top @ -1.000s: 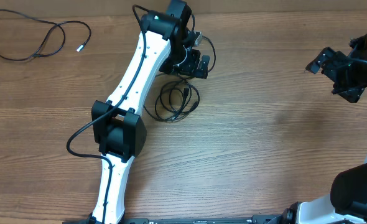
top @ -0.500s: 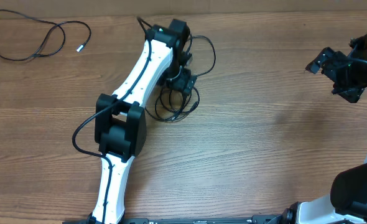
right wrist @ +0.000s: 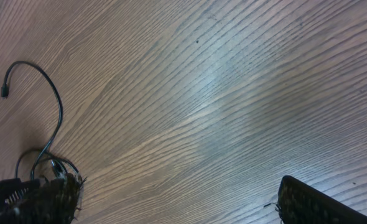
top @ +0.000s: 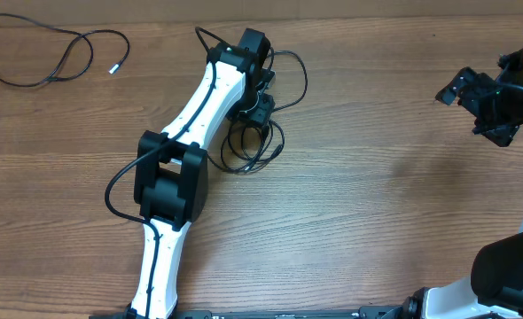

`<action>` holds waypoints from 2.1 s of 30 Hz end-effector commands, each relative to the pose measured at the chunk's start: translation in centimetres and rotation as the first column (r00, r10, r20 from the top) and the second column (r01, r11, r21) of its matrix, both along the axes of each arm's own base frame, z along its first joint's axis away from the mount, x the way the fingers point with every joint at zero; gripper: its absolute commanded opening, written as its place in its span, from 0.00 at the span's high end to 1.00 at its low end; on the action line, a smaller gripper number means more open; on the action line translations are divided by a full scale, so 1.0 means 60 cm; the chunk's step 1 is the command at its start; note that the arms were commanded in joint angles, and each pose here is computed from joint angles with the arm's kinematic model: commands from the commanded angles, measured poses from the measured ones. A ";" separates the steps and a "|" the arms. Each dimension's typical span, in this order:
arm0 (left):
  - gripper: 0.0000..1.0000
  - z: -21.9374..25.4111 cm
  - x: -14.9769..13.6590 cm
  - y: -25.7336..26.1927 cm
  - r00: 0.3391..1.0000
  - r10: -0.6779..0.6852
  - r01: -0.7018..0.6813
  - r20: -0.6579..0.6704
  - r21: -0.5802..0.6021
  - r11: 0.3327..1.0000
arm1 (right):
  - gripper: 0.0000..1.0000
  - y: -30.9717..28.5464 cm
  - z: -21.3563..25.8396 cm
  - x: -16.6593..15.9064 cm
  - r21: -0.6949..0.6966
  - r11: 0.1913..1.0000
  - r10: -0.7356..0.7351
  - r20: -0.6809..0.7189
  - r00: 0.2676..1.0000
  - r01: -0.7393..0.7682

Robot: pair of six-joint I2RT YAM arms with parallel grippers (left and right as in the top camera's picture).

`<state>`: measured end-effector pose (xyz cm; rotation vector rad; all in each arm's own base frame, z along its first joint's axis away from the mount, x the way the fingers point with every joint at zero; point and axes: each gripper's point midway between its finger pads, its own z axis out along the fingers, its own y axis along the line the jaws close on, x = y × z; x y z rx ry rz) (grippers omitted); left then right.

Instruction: Untangle cables

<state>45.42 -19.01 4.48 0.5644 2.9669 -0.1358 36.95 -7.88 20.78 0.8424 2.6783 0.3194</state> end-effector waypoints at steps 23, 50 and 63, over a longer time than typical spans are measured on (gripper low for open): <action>0.52 -0.050 0.013 0.014 0.999 0.042 -0.042 0.027 0.004 0.999 | 0.00 0.000 0.000 0.002 -0.002 1.000 0.005 0.002 1.000 -0.005; 0.96 0.312 0.057 -0.095 0.970 0.092 0.013 0.225 -0.423 0.906 | 0.00 0.000 0.000 0.002 -0.002 1.000 0.005 0.003 1.000 -0.005; 0.96 0.554 0.024 -0.096 0.843 0.152 0.179 0.515 -0.536 0.825 | 0.00 0.000 0.000 0.002 -0.002 1.000 0.005 0.003 1.000 -0.005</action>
